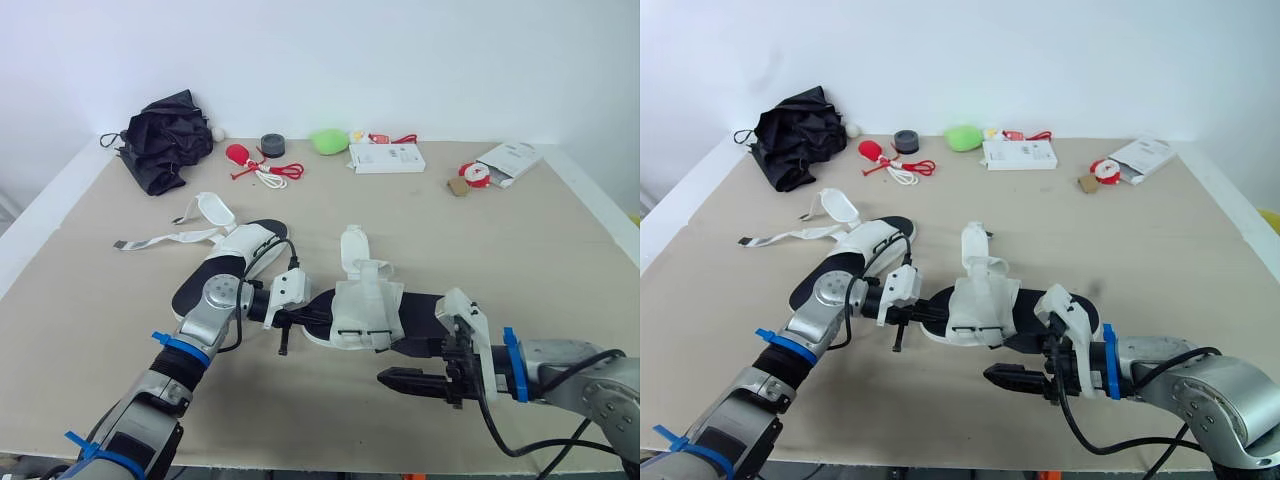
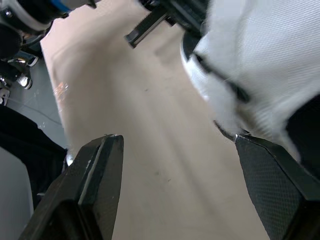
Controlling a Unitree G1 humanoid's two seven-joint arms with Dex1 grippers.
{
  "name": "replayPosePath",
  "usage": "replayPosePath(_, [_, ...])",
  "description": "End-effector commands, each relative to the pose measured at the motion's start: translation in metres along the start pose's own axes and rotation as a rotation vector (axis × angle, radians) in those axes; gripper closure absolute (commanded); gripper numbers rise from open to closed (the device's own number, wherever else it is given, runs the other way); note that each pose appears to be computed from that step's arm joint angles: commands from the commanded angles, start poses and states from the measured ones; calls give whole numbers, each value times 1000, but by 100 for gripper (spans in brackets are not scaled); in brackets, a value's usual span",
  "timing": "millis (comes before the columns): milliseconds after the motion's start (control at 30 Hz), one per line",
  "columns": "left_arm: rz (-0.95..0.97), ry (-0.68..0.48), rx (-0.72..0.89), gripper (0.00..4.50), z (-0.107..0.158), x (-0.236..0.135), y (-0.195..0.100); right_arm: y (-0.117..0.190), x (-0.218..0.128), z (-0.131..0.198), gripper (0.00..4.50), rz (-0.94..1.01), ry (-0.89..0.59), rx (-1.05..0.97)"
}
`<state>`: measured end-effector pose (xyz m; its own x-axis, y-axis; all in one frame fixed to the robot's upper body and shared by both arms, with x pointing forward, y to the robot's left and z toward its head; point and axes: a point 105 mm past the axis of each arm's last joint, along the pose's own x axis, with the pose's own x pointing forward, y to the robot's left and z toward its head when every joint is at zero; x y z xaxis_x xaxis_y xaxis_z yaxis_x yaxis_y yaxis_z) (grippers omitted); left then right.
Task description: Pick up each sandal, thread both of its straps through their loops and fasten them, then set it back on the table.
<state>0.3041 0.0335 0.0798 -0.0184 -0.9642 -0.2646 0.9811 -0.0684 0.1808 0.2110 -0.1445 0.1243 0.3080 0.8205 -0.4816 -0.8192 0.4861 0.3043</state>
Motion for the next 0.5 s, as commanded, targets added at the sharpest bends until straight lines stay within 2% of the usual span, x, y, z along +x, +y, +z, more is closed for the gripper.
replayPosePath(33, [-47, 204, -172, 450, -61, -3, -27, -1, -3, 4, 68, 0, -5, -32])
replayPosePath(300, [-45, 210, -169, 450, -62, -6, -28, -4, -12, -1, 68, 8, 4, -22])
replayPosePath(500, [-46, 209, -166, 450, -61, -5, -28, 0, 8, 4, 68, 62, -21, -17])
